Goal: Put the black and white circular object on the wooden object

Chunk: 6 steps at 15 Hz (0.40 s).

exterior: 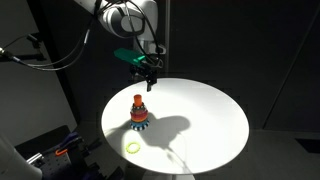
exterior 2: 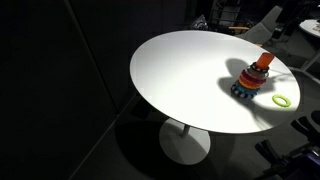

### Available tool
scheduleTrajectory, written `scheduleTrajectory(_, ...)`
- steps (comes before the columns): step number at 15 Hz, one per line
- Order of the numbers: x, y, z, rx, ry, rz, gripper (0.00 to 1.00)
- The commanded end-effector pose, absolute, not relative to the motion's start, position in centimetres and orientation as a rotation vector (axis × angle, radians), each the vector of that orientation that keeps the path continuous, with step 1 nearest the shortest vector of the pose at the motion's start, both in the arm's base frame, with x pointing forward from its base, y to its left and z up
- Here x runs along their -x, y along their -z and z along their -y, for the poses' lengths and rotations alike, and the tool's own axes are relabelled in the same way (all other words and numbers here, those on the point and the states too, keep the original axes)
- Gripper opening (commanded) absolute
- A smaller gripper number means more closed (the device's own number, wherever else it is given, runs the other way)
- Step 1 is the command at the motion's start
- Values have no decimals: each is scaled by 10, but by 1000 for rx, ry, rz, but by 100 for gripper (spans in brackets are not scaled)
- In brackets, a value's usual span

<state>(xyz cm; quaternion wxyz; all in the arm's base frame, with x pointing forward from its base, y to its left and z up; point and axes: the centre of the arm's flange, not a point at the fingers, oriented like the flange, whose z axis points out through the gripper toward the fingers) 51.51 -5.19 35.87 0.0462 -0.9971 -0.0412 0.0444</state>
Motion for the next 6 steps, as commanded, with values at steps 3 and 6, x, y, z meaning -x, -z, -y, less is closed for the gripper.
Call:
scheduleTrajectory(3, -494, -378, 60, 3097, -106, 133, 100)
scheduleTrajectory(6, -504, -372, 57, 3077, -113, 146, 100)
